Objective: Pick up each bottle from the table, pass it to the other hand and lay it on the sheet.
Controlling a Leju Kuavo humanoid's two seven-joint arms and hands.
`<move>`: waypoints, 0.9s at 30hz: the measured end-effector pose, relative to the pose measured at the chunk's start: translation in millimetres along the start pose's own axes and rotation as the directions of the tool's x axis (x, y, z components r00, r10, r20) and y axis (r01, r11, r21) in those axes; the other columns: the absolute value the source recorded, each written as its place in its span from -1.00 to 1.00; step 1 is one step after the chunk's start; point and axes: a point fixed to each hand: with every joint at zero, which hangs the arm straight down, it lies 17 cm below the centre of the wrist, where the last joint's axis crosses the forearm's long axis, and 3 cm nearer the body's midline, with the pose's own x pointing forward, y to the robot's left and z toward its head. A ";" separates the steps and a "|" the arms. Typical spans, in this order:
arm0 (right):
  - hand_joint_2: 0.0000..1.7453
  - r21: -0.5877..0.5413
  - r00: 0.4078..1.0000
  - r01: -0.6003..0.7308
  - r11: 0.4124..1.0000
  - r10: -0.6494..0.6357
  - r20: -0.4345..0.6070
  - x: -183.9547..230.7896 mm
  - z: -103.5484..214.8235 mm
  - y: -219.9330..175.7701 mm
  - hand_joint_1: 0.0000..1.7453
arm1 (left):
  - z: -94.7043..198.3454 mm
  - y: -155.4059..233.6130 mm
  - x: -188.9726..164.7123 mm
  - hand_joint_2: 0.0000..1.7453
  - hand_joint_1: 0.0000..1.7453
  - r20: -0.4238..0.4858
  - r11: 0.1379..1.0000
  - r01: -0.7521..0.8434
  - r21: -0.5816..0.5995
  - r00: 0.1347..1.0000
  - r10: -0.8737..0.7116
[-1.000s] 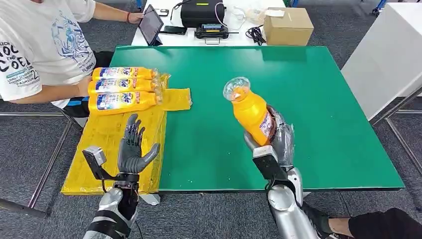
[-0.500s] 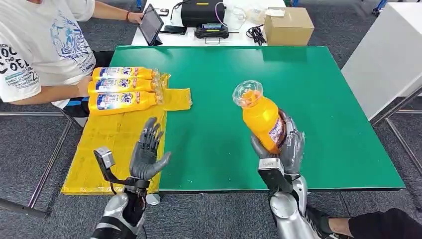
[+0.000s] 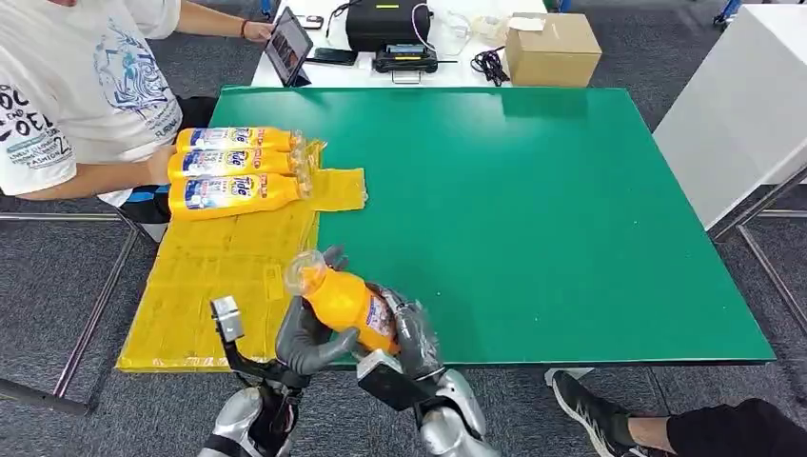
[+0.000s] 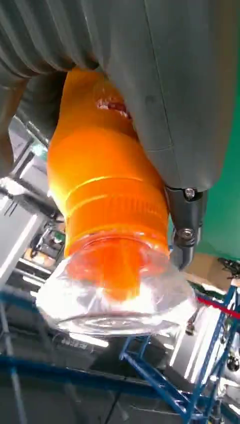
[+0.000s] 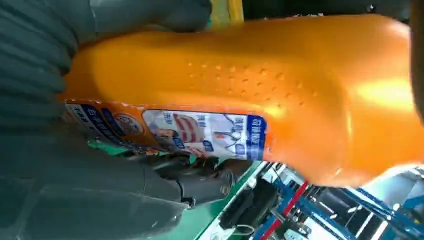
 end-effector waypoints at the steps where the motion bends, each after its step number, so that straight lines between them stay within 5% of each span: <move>1: 1.00 0.011 1.000 0.006 1.000 -0.006 -0.010 -2.0 1.3 4.7 1.00 | 1.0 0.1 -0.7 1.00 -1.00 -0.002 1.000 0.001 0.001 1.000 -0.001; 18: 1.00 0.094 1.000 -0.017 0.995 0.019 -0.018 -3.5 -8.0 34.4 1.00 | 4.9 12.2 -5.4 1.00 -1.00 -0.021 0.998 0.048 0.033 0.999 -0.048; 19: 1.00 0.097 1.000 -0.015 0.995 0.018 -0.021 -3.8 -8.6 35.3 1.00 | 5.0 12.4 -5.5 1.00 -0.92 -0.022 0.998 0.054 0.030 0.998 -0.053; 20: 1.00 0.101 1.000 -0.014 0.995 0.016 -0.022 -3.7 -9.0 36.4 1.00 | 5.1 12.5 -5.3 1.00 -0.56 -0.022 0.998 0.058 0.029 0.998 -0.058; 21: 1.00 0.103 1.000 -0.012 0.995 0.014 -0.025 -3.9 -9.2 37.1 1.00 | 5.1 12.9 -5.0 1.00 1.00 -0.020 0.998 0.062 0.028 0.998 -0.062; 27: 1.00 0.104 1.000 0.007 0.995 -0.004 -0.029 -2.1 -10.1 40.3 1.00 | 3.6 12.8 -0.5 1.00 1.00 0.003 0.991 0.130 0.021 0.991 -0.131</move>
